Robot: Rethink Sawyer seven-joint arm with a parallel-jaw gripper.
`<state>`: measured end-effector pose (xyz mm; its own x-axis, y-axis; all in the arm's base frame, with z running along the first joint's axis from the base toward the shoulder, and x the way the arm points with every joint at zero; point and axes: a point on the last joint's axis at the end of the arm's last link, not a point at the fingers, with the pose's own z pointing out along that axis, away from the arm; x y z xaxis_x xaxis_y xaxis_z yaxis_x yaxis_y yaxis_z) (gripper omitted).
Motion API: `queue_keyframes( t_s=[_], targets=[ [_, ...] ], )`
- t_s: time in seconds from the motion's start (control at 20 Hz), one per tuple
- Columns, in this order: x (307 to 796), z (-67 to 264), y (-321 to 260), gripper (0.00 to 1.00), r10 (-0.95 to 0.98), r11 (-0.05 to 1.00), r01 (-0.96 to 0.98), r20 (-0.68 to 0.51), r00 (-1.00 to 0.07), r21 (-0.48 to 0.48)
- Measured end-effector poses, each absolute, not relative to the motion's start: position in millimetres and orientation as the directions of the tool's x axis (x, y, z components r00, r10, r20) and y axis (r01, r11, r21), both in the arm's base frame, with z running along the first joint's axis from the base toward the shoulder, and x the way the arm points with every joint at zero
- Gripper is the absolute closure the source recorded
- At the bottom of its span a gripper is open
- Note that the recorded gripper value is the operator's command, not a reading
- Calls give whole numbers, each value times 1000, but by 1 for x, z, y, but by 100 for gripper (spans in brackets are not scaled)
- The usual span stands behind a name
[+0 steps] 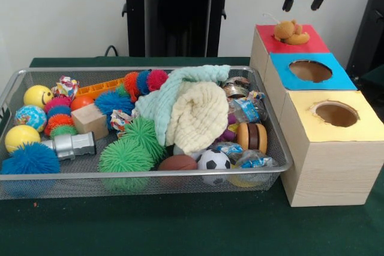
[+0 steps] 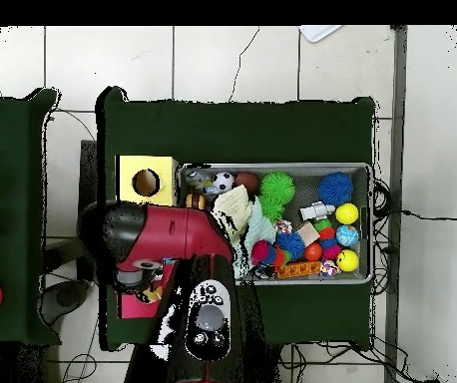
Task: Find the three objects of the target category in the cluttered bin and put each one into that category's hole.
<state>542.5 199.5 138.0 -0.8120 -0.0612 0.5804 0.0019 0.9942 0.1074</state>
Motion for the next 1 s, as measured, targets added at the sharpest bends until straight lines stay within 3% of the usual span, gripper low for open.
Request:
queue_keyframes(
  t_s=[0.35, 0.4, 0.75, 1.0],
  targets=[
    [554, 141, 198, 0, -56, 994, -1, 525, -849, 105],
    [562, 136, 198, 100, -50, 995, -4, 469, -882, 99],
    [575, 129, 197, 100, -41, 996, -8, 374, -926, 89],
    [575, 128, 196, 100, -40, 996, -8, 371, -928, 88]
  ],
)
